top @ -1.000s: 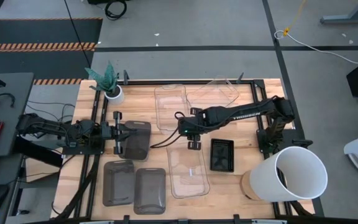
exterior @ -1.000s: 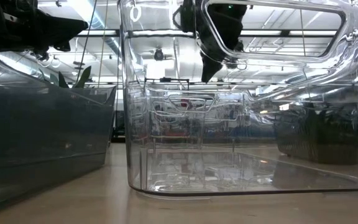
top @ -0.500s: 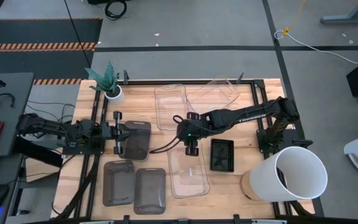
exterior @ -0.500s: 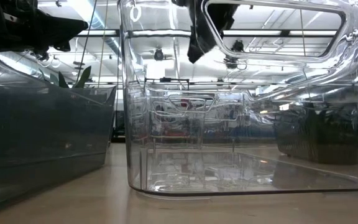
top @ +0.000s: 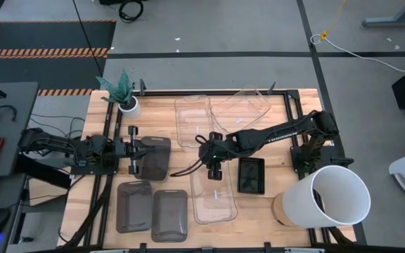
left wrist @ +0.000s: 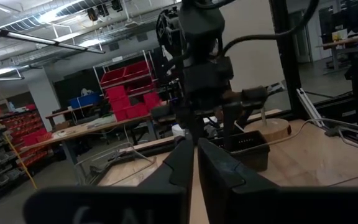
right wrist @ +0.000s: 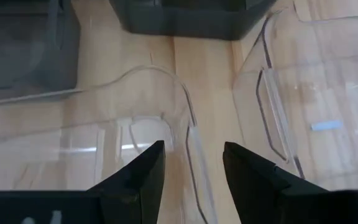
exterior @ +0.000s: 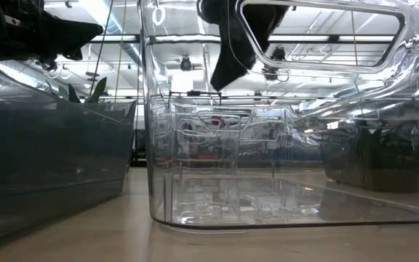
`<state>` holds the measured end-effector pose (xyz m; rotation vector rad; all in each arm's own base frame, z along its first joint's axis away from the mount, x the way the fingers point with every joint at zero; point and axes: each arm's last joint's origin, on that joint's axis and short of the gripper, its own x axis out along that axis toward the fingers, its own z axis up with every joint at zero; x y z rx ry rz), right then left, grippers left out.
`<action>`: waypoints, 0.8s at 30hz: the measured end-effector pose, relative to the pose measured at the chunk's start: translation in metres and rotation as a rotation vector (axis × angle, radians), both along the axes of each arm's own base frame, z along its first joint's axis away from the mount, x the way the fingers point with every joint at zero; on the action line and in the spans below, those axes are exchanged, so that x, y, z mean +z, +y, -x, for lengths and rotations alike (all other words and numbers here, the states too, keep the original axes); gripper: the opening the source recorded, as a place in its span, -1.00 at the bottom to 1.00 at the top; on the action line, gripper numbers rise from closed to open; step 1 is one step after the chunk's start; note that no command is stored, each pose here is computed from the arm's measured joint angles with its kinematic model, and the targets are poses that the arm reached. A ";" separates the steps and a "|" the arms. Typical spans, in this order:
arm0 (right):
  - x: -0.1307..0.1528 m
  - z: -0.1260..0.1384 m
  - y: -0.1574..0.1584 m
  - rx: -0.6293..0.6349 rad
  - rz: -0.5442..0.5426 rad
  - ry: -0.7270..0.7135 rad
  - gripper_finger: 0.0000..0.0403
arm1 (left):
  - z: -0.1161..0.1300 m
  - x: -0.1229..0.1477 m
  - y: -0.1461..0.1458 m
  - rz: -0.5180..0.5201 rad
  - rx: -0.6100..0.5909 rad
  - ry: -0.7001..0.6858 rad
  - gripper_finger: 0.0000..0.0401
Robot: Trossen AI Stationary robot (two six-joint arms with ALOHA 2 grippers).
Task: Stack baskets by color
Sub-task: Stack the bottom transparent bin on the top left transparent bin
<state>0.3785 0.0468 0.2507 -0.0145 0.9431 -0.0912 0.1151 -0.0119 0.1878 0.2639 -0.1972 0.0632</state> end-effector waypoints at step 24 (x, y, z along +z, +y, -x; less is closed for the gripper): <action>0.015 0.028 0.088 0.108 -0.279 0.084 -0.16 | 0.000 0.000 0.000 0.000 0.000 -0.001 -0.83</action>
